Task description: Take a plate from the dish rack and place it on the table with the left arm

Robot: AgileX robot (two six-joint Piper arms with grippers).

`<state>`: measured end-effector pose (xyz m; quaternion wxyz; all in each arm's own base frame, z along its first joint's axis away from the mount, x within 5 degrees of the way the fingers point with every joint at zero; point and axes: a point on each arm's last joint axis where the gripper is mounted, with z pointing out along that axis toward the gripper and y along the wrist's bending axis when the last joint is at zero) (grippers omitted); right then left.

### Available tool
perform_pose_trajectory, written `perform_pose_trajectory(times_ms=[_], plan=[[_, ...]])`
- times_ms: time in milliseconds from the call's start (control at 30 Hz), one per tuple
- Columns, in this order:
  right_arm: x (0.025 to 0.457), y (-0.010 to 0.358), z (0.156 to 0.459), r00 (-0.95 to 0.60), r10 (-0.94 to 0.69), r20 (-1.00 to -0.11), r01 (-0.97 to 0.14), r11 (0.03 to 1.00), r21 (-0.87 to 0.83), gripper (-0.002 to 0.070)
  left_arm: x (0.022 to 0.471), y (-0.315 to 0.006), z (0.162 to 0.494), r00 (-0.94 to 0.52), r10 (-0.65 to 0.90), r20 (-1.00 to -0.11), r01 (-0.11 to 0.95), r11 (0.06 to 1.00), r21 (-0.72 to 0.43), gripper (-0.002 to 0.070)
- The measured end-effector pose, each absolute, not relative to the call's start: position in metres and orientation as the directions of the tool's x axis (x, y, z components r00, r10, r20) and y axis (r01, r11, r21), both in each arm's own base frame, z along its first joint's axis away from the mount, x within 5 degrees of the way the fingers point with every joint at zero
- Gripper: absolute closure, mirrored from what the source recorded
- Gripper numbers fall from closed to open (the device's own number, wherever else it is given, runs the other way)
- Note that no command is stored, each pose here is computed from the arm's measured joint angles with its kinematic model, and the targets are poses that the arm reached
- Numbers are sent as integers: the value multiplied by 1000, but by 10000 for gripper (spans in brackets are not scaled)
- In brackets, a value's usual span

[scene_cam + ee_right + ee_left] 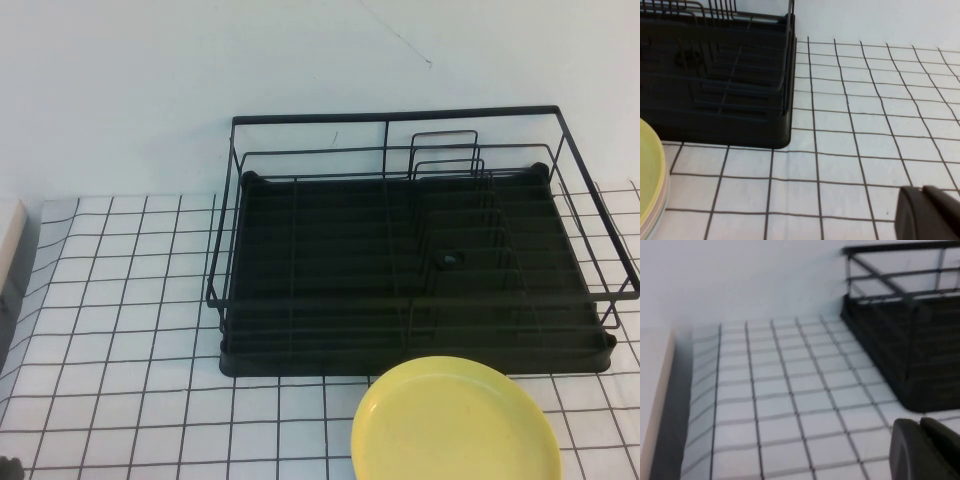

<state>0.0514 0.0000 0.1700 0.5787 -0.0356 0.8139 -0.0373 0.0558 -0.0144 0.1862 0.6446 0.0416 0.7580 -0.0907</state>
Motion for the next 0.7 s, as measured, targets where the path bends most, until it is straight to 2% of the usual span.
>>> perform_pose_trajectory(times_ms=[133,400,700], plan=[[51,0,170,-328,-101,-939,-15,995,-102,679,54,-9,176,-266,-57,-962,117,989,-91,677],[51,0,170,-328,-101,-939,-15,995,-102,679,53,-8,176,-265,-10,-964,116,992,-42,677],[51,0,170,-328,-101,-939,-15,995,-102,679,52,-10,176,-282,-75,-956,121,986,-113,678]])
